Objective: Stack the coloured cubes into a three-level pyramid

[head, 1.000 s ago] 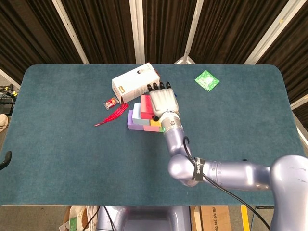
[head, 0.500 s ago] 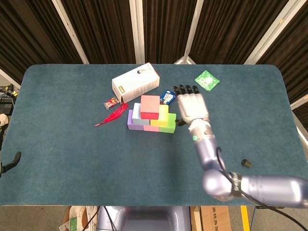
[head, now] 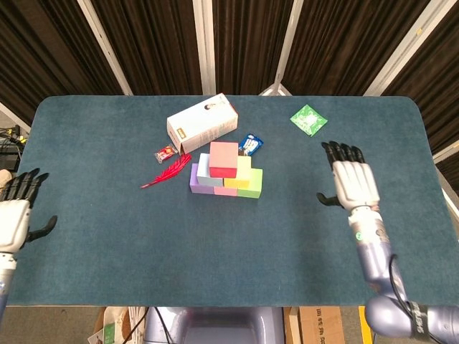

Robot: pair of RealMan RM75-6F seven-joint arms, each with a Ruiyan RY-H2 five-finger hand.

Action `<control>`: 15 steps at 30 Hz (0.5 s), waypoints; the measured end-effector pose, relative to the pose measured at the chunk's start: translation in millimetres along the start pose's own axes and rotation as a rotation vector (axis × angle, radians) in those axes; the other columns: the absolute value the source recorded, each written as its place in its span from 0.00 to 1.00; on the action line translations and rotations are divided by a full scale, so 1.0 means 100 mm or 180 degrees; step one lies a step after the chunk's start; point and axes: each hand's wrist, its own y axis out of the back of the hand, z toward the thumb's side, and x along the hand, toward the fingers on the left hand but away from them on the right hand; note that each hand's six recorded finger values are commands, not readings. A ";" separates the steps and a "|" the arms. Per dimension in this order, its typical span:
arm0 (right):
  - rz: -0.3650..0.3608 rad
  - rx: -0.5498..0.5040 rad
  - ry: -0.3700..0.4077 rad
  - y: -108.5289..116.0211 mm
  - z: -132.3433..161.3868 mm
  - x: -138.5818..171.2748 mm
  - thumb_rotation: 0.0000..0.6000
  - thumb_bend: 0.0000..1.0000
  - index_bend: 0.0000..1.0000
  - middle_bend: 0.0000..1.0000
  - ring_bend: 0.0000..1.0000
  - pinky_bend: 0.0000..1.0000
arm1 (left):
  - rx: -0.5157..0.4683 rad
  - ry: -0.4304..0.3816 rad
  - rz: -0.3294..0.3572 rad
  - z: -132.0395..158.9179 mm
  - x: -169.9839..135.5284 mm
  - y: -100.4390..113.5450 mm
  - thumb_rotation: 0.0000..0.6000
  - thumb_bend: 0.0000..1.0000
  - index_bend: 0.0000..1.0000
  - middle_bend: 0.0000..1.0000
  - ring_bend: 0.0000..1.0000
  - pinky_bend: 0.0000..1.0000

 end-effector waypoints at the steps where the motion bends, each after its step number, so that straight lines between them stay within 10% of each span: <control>1: -0.0011 0.0002 -0.0009 -0.03 -0.06 0.04 1.00 0.26 0.00 0.08 0.00 0.00 | 0.0005 -0.0041 -0.0044 0.04 0.04 -0.01 1.00 0.40 0.12 0.01 0.00 0.00; 15: 0.0045 0.0023 -0.0158 -0.36 -0.48 0.19 1.00 0.26 0.00 0.08 0.00 0.00 | 0.0091 -0.0234 -0.0781 0.70 0.72 -0.16 1.00 0.40 0.16 0.01 0.00 0.00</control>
